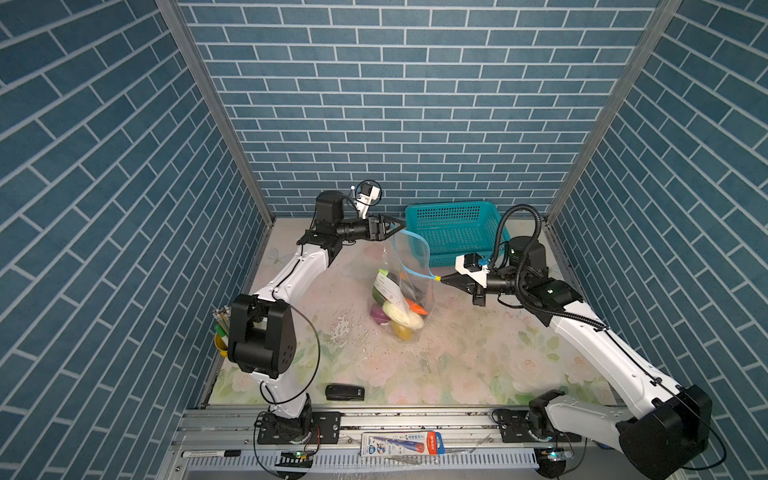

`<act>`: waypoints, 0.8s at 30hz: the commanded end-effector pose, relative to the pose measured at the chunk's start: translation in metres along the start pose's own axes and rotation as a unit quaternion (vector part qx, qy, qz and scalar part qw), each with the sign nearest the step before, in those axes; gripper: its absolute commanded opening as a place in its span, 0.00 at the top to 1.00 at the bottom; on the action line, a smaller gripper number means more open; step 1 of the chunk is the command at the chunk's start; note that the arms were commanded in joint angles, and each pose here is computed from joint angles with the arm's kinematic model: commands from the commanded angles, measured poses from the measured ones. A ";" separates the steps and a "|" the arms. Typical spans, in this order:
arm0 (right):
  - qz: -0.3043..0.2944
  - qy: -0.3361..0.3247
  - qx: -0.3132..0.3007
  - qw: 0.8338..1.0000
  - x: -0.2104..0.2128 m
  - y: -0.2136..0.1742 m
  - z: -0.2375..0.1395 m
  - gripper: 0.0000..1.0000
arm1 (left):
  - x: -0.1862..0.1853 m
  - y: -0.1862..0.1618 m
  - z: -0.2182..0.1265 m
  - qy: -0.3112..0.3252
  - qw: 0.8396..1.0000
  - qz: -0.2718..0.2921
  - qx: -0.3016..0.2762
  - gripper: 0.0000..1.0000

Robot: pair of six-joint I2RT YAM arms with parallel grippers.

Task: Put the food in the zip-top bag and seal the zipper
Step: 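Pull the left gripper back along the zipper, stretching the bag mouth taut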

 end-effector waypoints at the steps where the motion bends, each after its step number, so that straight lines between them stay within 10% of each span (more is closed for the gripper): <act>1: -0.049 0.008 -0.026 0.998 -0.002 0.023 -0.006 1.00 | -0.011 0.008 -0.003 -0.038 0.999 0.024 -0.004 0.19; 24: -0.039 -0.014 -0.044 0.998 -0.016 0.025 -0.017 1.00 | -0.017 -0.007 -0.027 -0.037 0.999 -0.002 0.002 0.61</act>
Point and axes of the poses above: each gripper's point midway between its finger pads, its own z axis out along the fingers, its own x axis along the line the jaws close on, y = z × x, the point moved 6 cm from there along -z, back along the fingers, and after that the axes turned 13 degrees about z, right-handed, at the moved point
